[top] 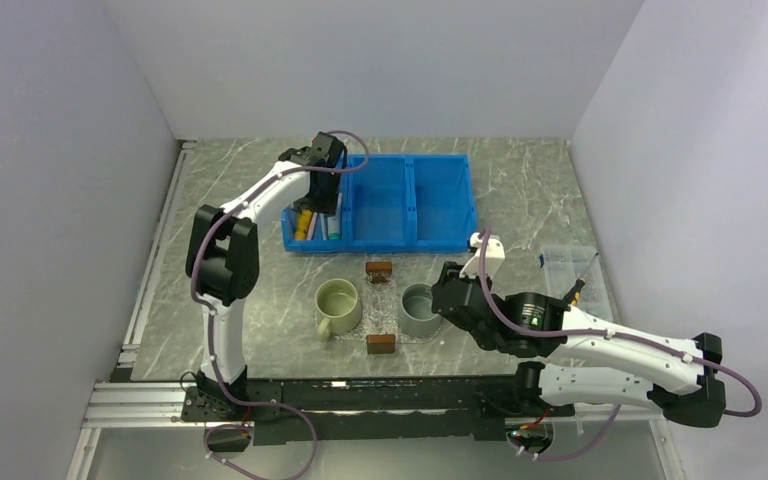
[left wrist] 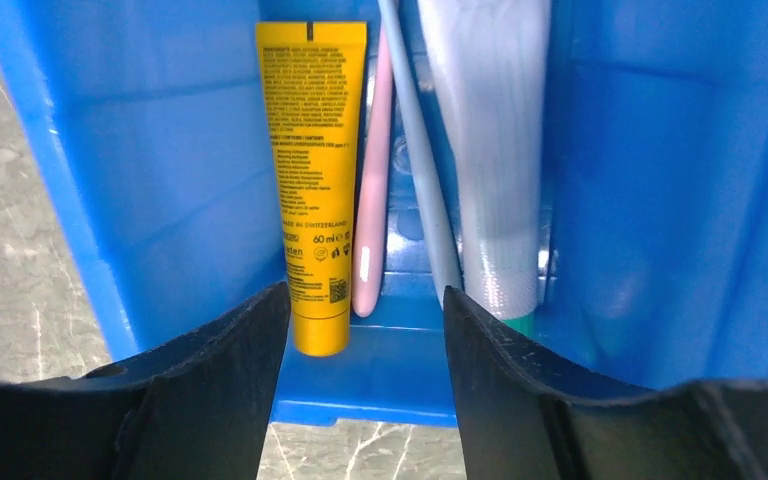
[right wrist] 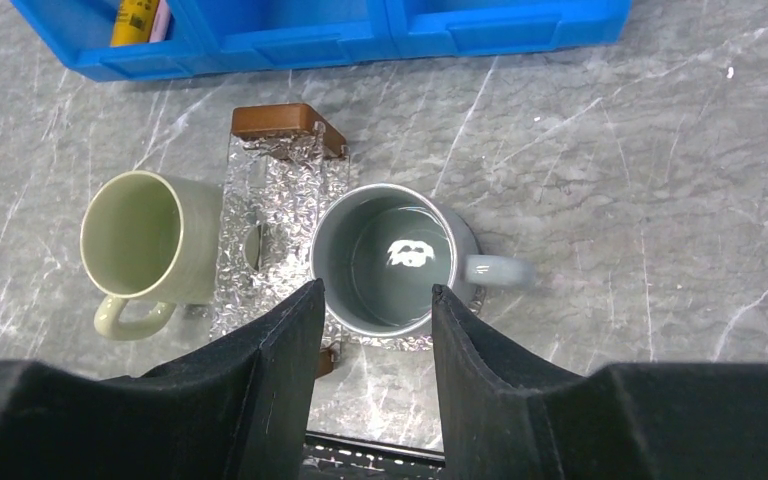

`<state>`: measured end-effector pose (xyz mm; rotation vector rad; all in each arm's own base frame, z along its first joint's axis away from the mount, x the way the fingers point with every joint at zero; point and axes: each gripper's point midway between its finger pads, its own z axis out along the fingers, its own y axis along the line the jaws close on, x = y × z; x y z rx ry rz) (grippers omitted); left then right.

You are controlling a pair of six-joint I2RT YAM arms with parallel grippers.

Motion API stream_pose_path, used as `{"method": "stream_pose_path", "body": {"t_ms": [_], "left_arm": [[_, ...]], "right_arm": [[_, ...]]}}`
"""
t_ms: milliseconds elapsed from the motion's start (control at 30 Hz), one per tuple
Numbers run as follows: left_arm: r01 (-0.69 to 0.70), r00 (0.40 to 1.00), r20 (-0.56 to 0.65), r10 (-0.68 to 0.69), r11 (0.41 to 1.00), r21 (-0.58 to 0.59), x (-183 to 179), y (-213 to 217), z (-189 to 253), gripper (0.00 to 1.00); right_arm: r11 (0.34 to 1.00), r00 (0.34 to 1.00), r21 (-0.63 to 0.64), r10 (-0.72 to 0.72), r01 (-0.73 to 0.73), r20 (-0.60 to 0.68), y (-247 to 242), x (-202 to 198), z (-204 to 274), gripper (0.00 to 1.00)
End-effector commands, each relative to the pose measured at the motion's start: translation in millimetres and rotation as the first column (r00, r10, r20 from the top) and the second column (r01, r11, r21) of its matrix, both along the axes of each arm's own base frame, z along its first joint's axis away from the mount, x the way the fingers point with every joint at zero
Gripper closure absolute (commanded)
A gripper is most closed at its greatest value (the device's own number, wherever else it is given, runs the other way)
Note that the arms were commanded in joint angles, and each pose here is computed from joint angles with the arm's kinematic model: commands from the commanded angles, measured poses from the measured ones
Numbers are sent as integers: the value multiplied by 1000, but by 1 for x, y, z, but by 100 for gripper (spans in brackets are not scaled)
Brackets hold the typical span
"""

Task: Prepare toiletry sets of a toothbrush and toothpaste on the tray

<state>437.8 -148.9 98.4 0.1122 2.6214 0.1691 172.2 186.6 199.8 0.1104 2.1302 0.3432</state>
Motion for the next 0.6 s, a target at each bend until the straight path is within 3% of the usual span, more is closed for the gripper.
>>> {"method": "stream_pose_path", "body": {"t_ms": [0,467,567], "left_arm": [[-64,997,-27,65,997,38,-4,8,-21,37],[-128,989,-59,136,983,132,-6,22,-52,39],[-122,989,-69,132,983,138,-5,23,-58,43]], "right_arm": [[999,1000,33,-10,9,25,-2,2,7,53],[999,999,38,-18,17,29,-11,1,3,52],[999,999,40,-17,16,28,-12,0,3,52]]}}
